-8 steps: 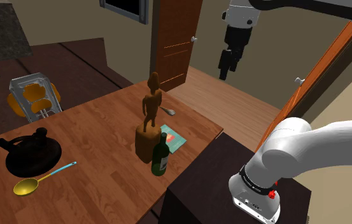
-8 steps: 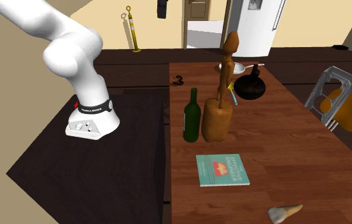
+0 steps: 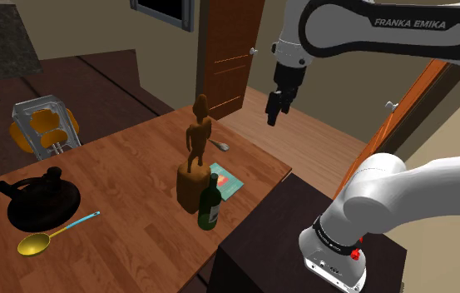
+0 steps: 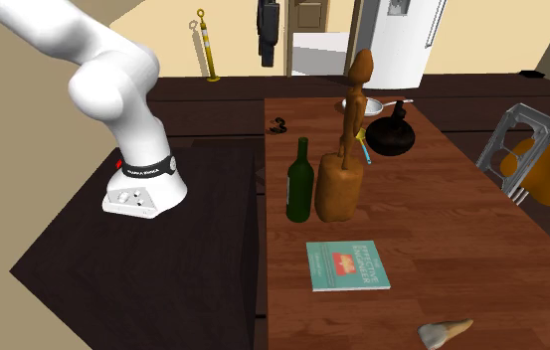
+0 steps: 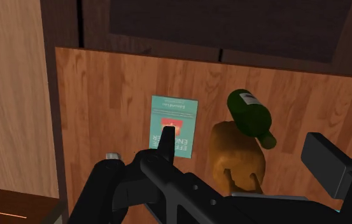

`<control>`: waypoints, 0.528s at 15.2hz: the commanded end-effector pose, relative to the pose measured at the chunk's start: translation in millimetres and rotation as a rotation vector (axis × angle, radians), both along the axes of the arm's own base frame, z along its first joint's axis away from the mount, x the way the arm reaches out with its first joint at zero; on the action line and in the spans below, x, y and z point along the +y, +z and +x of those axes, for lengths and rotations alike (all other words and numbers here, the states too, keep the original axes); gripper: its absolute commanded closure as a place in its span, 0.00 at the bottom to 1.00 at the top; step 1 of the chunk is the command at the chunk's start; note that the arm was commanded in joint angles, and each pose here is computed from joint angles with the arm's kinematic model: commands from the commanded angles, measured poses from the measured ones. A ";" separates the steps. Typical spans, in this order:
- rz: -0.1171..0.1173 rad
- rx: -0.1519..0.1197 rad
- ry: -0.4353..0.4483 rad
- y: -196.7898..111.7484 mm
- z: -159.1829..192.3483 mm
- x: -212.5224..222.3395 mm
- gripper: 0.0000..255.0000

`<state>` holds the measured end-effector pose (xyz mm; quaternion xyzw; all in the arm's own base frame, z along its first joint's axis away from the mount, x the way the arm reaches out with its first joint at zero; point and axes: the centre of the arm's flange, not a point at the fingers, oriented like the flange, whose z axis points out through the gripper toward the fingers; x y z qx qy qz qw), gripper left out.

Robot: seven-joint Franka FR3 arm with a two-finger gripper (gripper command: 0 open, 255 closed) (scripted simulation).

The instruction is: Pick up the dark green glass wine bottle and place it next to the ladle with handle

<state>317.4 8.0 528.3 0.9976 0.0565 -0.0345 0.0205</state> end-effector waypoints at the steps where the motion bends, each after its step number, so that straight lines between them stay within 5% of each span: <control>1: 0.006 -0.016 0.005 -23.8 3.7 8.5 0.00; 8: 0.026 -0.064 0.022 -103.3 24.3 42.6 0.00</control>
